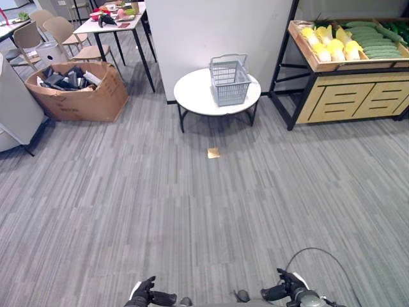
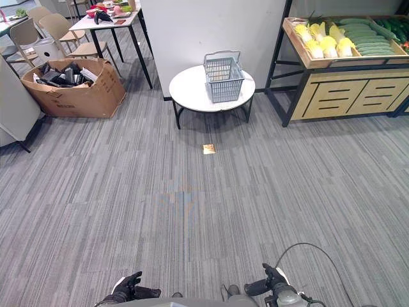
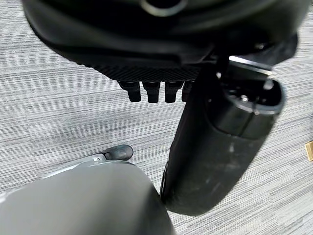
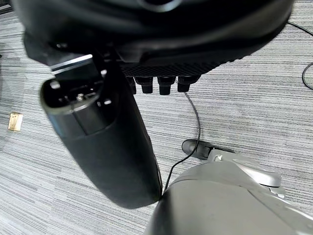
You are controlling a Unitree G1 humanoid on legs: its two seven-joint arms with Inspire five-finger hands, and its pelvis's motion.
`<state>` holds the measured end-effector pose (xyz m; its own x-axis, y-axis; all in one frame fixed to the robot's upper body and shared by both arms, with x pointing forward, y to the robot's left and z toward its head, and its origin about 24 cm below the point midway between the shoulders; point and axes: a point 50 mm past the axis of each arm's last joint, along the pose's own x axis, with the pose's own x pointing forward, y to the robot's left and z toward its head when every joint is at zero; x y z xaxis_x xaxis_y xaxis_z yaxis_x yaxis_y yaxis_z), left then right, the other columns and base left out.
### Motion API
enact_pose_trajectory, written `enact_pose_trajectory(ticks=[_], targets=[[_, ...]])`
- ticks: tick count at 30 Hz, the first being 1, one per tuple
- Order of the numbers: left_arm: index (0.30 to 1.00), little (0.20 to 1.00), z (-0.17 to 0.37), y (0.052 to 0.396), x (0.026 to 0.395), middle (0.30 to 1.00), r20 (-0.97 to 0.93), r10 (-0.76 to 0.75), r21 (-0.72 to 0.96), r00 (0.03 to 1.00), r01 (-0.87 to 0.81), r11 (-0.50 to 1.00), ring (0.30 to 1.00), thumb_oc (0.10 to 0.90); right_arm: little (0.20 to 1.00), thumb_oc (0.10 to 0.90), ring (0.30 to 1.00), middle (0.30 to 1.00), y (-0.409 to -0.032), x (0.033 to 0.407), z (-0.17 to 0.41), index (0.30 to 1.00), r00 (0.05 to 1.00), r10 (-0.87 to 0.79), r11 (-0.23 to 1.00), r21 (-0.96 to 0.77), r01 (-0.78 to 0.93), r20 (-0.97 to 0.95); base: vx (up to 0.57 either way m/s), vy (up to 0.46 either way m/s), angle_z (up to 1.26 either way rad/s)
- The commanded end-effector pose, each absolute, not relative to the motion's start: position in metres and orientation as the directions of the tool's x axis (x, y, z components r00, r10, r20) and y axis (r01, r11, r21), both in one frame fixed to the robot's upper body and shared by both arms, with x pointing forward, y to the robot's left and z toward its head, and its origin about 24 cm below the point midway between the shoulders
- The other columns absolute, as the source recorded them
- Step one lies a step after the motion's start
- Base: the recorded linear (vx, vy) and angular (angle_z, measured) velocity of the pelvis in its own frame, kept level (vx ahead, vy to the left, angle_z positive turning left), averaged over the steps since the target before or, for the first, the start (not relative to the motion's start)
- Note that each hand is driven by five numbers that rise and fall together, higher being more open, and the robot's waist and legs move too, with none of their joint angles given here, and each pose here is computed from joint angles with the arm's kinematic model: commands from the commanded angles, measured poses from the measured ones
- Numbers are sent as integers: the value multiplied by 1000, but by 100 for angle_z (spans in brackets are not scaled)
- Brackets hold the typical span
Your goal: Get the vegetables into the basket
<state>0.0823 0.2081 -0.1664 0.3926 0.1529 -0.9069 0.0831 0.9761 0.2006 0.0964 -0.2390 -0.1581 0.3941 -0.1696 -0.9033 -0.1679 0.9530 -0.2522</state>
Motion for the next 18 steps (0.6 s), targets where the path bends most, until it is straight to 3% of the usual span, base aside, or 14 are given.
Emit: enact_pose_trajectory(ticks=[1,9,18], targets=[[1000,1000,-169,201,78,1000,-916,139,201,376,130,971,1000,900,1000,900,1000,1000,-248,90,-158,1000,358,-198,924,-295,-241,-913,0,0,0],[1000,1000,-168,200,82,1000,-911,132,190,391,113,975,1000,900,1000,900,1000,1000,-250,92,-157,1000,365,-205,921,-305,-242,-908,0,0,0],[1000,1000,-170,204,75,1000,-926,155,203,345,107,973,1000,900,1000,900,1000,1000,-248,90,-159,1000,351,-206,915,-307,-262,-913,0,0,0]])
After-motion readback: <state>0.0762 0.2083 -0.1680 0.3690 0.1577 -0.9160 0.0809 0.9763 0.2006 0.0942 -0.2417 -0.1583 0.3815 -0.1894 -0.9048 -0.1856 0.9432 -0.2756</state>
